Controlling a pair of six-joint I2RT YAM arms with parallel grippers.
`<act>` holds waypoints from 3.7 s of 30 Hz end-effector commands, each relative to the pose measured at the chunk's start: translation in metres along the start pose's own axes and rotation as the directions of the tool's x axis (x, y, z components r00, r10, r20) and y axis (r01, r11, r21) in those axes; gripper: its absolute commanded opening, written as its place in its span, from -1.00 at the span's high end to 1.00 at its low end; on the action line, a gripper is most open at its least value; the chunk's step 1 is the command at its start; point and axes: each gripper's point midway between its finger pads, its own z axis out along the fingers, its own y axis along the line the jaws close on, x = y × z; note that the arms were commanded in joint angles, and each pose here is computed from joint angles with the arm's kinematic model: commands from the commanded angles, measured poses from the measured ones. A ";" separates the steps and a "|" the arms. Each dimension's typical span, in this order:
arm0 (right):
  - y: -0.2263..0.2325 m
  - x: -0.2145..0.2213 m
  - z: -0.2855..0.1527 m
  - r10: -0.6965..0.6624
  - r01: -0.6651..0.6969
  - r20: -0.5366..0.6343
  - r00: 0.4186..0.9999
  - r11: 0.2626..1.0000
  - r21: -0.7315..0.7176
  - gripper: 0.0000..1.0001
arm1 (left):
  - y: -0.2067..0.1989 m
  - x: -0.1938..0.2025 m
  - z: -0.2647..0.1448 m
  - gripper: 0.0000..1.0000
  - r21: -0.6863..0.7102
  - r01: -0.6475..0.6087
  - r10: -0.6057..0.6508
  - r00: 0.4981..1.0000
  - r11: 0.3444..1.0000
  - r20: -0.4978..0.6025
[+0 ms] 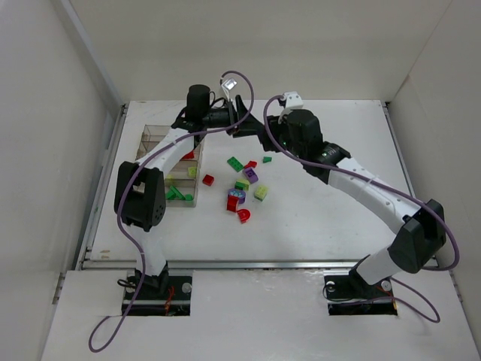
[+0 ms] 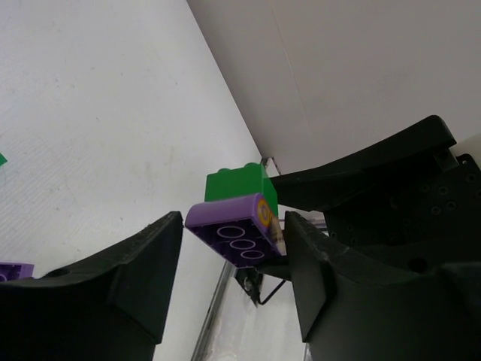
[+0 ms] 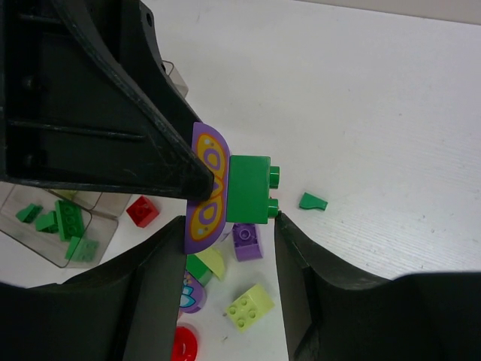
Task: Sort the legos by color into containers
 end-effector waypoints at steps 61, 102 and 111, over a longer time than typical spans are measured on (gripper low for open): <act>0.060 -0.016 -0.057 -0.298 0.244 0.064 0.952 0.619 -0.747 -0.77 | -0.078 0.050 -0.053 1.00 0.285 -0.882 0.922 0.385 0.376 -0.026; -0.011 0.037 0.101 0.195 -0.275 -0.280 0.940 0.919 -0.283 1.00 | 0.124 -0.069 -0.231 1.00 -0.656 -0.546 0.672 0.736 0.522 -0.078; -0.006 0.027 0.115 0.227 -0.280 -0.237 0.945 0.934 -0.221 1.00 | 0.199 -0.141 -0.253 1.00 -0.835 -0.423 0.704 0.708 0.352 -0.063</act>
